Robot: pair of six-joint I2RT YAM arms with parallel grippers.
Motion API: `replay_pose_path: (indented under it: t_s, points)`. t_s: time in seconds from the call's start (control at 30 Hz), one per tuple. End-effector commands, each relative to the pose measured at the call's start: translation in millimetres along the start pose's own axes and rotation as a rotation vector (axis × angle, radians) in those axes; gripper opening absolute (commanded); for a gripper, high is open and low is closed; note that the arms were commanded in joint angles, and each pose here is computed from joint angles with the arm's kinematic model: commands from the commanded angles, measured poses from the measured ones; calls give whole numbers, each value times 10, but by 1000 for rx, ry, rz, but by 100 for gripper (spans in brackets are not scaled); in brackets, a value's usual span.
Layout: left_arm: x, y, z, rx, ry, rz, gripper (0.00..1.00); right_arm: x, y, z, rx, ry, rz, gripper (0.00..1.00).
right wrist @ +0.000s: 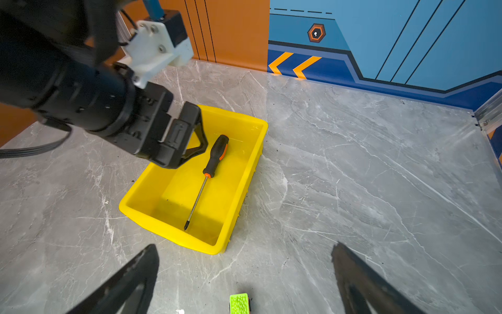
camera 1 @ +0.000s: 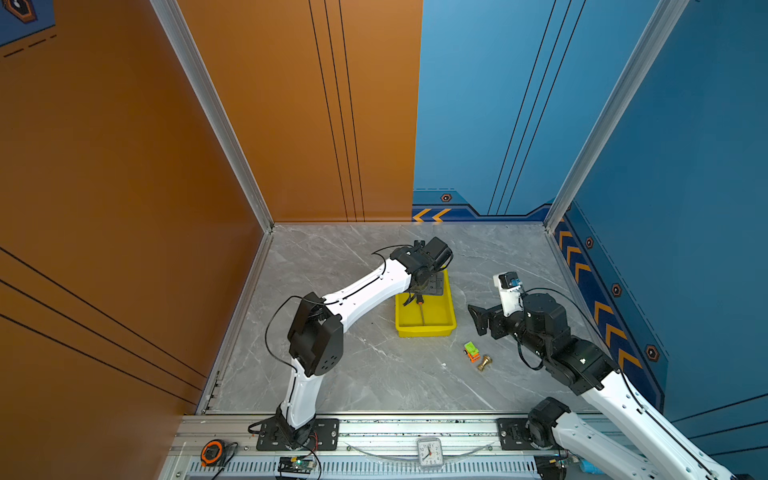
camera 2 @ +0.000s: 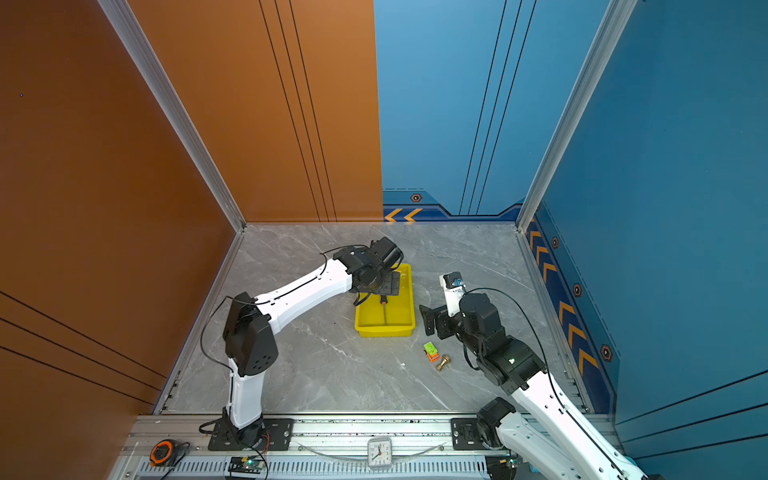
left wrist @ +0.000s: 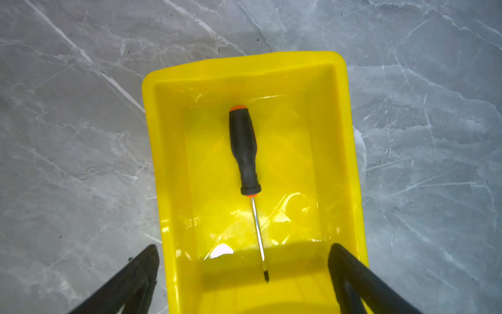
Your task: Put the screwdriver in the bin
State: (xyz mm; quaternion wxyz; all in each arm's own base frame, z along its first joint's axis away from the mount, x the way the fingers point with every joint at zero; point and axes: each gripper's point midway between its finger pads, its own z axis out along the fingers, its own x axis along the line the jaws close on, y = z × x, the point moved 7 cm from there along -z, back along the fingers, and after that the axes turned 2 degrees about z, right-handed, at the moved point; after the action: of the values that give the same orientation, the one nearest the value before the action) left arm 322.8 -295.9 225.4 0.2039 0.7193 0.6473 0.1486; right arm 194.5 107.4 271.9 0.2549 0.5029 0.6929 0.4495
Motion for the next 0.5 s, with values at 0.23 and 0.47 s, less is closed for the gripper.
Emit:
replay_pose_path:
  t_s: [0.23, 0.47]
  points:
    - [762, -300, -500, -125, -14, 43, 98, -58, -90, 62, 57, -65, 70, 100]
    - [1252, -557, -683, -168, -20, 7, 98, -217, -129, 7, 36, -194, 188, 100]
